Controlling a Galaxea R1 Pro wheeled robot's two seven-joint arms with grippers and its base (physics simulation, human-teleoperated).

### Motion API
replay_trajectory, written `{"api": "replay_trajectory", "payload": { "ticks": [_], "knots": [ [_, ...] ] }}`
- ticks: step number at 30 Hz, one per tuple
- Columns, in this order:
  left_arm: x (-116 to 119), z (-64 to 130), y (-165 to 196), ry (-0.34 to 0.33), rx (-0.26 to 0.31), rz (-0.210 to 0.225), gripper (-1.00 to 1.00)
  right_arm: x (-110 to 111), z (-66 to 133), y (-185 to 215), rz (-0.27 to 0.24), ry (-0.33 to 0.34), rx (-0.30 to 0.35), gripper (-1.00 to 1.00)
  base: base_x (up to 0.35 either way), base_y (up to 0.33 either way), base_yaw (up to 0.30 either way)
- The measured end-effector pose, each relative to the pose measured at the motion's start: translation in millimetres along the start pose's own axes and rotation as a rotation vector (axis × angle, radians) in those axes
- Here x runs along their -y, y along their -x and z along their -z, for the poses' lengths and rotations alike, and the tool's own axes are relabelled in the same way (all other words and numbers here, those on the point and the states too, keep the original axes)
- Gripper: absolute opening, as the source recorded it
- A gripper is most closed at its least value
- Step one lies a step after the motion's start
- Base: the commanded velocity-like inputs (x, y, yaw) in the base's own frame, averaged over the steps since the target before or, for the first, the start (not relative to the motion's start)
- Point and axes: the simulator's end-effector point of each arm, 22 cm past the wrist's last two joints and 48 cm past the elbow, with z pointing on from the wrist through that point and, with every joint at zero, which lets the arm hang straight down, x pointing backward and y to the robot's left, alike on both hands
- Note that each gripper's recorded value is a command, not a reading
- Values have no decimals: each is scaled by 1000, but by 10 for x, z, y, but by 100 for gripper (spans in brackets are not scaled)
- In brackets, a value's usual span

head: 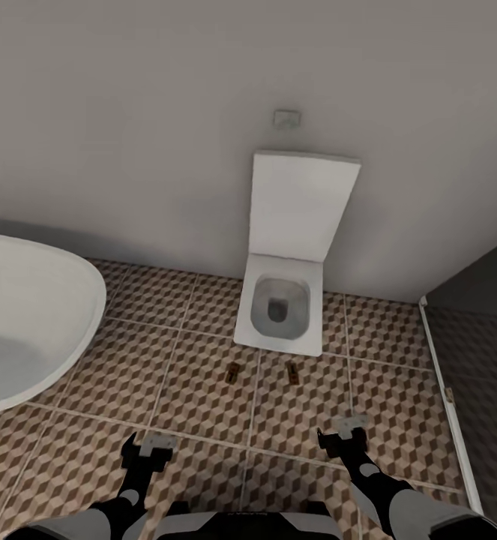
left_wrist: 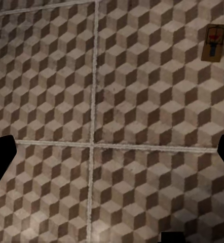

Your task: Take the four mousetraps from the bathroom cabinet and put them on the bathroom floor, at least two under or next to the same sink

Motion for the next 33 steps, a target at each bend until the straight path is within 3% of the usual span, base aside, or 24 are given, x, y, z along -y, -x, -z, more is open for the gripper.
{"api": "replay_trajectory", "payload": {
  "ticks": [33],
  "knots": [
    [-130,344,292,11,44,7,100,57,384,290,-2,-8,46,100,0,0,-179]
  ]
}}
